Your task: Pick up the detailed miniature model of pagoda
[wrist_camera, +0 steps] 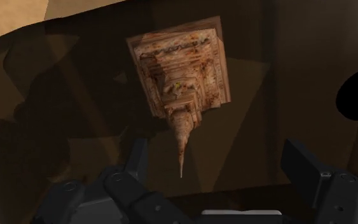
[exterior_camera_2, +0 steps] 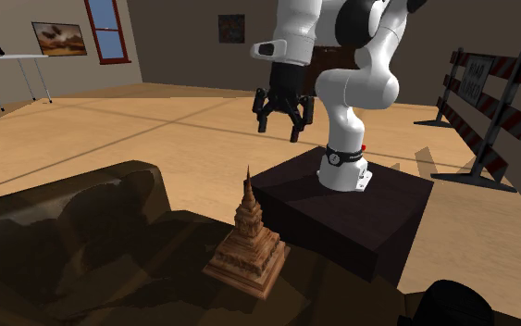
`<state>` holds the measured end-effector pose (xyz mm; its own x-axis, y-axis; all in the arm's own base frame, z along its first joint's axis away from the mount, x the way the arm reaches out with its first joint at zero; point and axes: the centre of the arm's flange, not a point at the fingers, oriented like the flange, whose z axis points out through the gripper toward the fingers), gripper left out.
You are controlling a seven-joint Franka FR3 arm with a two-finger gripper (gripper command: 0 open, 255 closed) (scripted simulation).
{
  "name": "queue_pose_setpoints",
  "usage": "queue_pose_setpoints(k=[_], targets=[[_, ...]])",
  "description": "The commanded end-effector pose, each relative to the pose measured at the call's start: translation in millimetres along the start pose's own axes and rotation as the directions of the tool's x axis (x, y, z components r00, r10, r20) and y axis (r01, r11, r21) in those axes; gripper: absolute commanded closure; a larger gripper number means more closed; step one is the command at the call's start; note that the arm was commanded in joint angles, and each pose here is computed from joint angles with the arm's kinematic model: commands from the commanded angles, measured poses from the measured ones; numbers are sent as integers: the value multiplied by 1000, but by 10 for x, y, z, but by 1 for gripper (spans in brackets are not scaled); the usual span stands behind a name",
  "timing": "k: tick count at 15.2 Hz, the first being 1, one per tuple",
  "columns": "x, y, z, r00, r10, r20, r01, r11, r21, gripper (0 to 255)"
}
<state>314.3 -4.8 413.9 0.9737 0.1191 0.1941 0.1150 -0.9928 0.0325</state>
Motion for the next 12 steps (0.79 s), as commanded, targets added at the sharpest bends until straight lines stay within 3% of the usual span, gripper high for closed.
queue_pose_setpoints(k=[1,8,12], targets=[[16,-10,251,998,-31,-48,30,999,-24,0],[175,45,1110,974,-139,-178,120,986,-113,0],[158,44,1318,972,-146,-186,125,985,-119,0]])
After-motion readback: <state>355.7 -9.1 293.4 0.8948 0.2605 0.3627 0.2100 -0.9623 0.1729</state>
